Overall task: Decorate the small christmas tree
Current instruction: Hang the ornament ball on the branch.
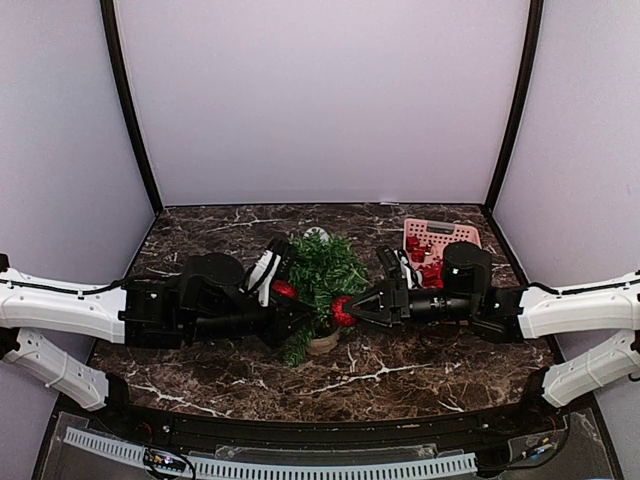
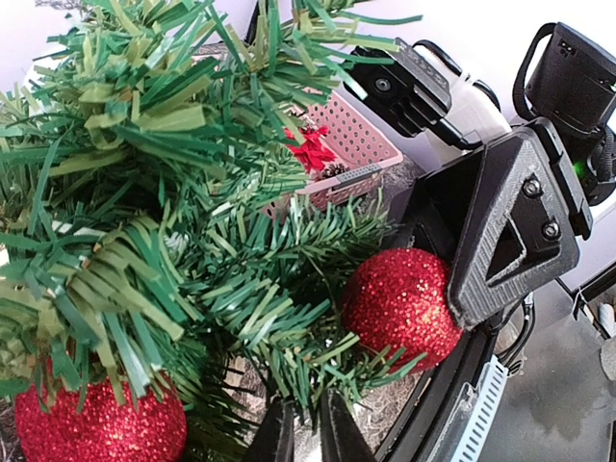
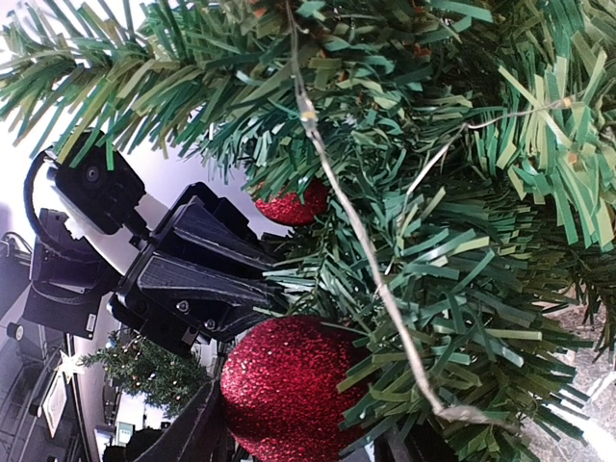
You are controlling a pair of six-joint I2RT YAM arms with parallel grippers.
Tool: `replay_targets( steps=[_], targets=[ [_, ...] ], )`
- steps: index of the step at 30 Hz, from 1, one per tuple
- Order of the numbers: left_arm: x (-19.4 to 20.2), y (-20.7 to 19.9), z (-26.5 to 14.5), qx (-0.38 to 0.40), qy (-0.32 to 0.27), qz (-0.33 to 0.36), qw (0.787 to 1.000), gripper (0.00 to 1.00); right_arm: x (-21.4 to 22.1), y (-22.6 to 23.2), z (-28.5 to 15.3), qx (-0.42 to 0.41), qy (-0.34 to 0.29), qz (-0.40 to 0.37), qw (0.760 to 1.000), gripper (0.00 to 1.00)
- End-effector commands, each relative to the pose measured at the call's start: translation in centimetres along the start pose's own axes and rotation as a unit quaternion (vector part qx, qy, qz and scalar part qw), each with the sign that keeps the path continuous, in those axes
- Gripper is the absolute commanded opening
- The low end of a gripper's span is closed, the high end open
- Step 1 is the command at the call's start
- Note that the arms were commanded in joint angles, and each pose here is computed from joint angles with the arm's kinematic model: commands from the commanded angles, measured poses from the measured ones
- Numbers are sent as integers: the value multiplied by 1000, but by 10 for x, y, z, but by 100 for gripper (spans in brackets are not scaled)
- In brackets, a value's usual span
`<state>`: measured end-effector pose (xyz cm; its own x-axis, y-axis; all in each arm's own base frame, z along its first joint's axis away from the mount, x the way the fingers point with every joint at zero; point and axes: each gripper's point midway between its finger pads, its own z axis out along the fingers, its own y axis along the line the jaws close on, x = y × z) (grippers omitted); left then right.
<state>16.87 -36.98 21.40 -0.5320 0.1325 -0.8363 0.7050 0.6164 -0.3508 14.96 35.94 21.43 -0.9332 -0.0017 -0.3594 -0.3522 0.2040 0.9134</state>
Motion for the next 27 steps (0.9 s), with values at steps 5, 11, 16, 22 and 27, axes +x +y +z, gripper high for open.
replay_targets(
  steps=[5, 11, 16, 22, 27],
  targets=[
    [4, -9, -4, 38, -16, 2, 999, 21, -7, 14, -3, -30, -17, -12, 999, 34],
    [11, -15, -4, 65, -11, 5, 998, 34, -8, 16, -1, -34, -16, -14, 999, 34],
    [8, -15, 0, 58, -11, 7, 998, 40, -7, 15, 0, -37, -14, -13, 999, 34],
    [7, -12, 6, 44, -13, 7, 999, 33, -8, 18, 1, -41, -13, -15, 999, 34],
    [3, -9, 6, 35, -22, 3, 999, 24, -8, 18, 1, -43, -12, -16, 999, 34]
  ],
)
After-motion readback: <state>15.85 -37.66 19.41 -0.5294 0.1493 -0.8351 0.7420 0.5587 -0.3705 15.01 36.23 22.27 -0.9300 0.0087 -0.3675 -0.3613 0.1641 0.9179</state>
